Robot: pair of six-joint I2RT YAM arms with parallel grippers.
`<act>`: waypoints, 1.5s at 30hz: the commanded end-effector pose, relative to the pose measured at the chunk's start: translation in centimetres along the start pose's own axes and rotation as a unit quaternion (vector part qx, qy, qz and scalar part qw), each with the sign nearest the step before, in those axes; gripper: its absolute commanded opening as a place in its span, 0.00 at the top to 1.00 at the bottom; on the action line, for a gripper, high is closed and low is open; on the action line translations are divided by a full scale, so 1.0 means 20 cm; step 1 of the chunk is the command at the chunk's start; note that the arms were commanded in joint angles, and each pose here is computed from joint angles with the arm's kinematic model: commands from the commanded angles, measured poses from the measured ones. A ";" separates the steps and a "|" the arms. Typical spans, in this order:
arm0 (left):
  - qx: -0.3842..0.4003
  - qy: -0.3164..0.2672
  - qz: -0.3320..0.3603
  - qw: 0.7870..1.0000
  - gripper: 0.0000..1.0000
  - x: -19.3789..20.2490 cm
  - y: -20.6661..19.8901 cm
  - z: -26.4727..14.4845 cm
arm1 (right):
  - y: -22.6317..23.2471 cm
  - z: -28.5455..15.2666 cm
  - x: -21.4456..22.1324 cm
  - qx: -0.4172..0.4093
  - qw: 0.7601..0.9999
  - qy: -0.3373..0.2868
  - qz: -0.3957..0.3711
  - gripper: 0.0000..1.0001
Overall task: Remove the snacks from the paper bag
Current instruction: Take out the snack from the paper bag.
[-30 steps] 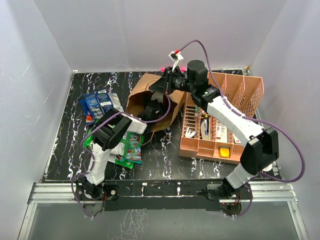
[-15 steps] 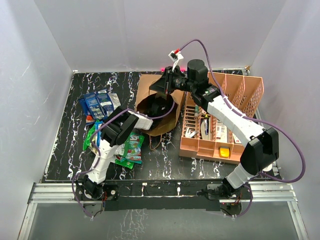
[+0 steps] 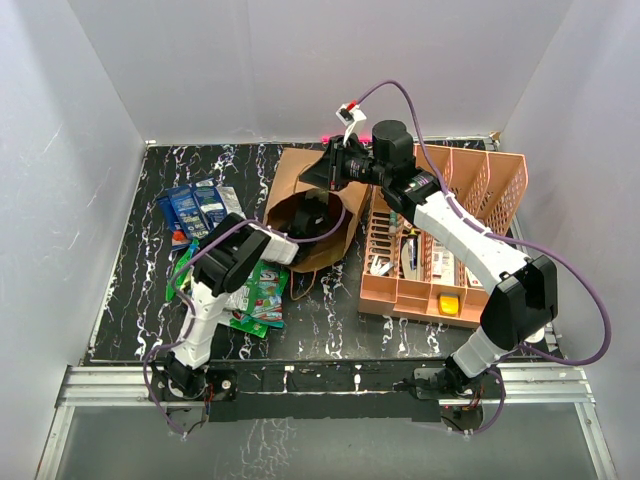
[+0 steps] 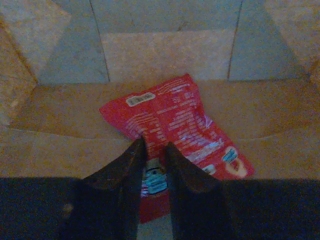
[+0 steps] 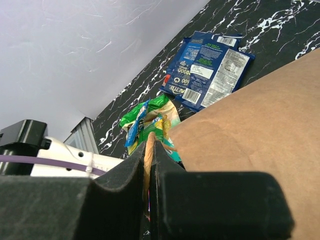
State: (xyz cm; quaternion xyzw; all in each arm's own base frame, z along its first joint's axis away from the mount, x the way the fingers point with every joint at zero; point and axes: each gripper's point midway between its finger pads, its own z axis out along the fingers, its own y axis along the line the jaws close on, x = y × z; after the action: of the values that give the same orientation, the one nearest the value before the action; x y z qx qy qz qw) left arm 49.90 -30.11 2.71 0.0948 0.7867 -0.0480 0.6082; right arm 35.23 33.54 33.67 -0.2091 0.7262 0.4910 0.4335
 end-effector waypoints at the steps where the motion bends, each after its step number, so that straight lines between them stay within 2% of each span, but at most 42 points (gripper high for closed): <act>1: 0.043 -0.003 0.001 0.999 0.82 -0.10 -0.04 -0.11 | 0.12 -0.07 -0.21 -0.006 0.997 -0.059 -0.047 0.93; 6: 0.066 -0.007 0.000 0.998 1.00 -0.13 -0.05 -0.18 | 0.11 -0.05 -0.21 -0.004 0.997 -0.060 -0.046 0.93; 14: 0.128 -0.036 -0.065 0.989 1.00 -0.23 -0.13 -0.29 | 0.10 -0.05 -0.19 -0.003 0.997 -0.057 -0.043 0.93; 16: 0.109 -0.033 -0.077 0.991 0.88 -0.23 -0.12 -0.27 | 0.11 -0.05 -0.19 -0.006 0.998 -0.056 -0.043 0.93; 18: 0.097 -0.028 -0.075 0.992 0.82 -0.22 -0.11 -0.24 | 0.11 -0.05 -0.19 -0.008 0.998 -0.054 -0.042 0.93; 21: 0.074 -0.025 -0.079 0.994 0.58 -0.21 -0.08 -0.22 | 0.12 -0.06 -0.19 -0.009 0.998 -0.055 -0.043 0.93; 22: 0.067 -0.024 -0.079 0.994 0.52 -0.20 -0.07 -0.21 | 0.12 -0.06 -0.19 -0.009 0.997 -0.055 -0.043 0.93; 28: 0.043 0.000 -0.049 0.998 0.41 -0.09 -0.05 -0.14 | 0.12 -0.05 -0.19 -0.012 0.998 -0.053 -0.042 0.93; 34: 0.043 0.026 -0.018 0.999 0.39 0.06 -0.06 -0.18 | 0.12 -0.06 -0.20 -0.008 0.997 -0.056 -0.045 0.93; 38: 0.054 0.042 0.002 0.998 0.48 0.13 -0.09 -0.21 | 0.11 -0.05 -0.19 -0.005 0.998 -0.055 -0.044 0.93; 45: 0.071 0.046 0.006 0.996 0.91 0.15 -0.11 -0.24 | 0.10 -0.05 -0.19 -0.001 0.997 -0.057 -0.044 0.93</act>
State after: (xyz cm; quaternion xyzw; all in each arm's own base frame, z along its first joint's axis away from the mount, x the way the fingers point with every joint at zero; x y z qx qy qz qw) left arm 45.46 -31.52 2.64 0.1182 0.7908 -0.1062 0.5911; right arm 35.90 33.28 33.55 -0.1985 0.7308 0.4782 0.4448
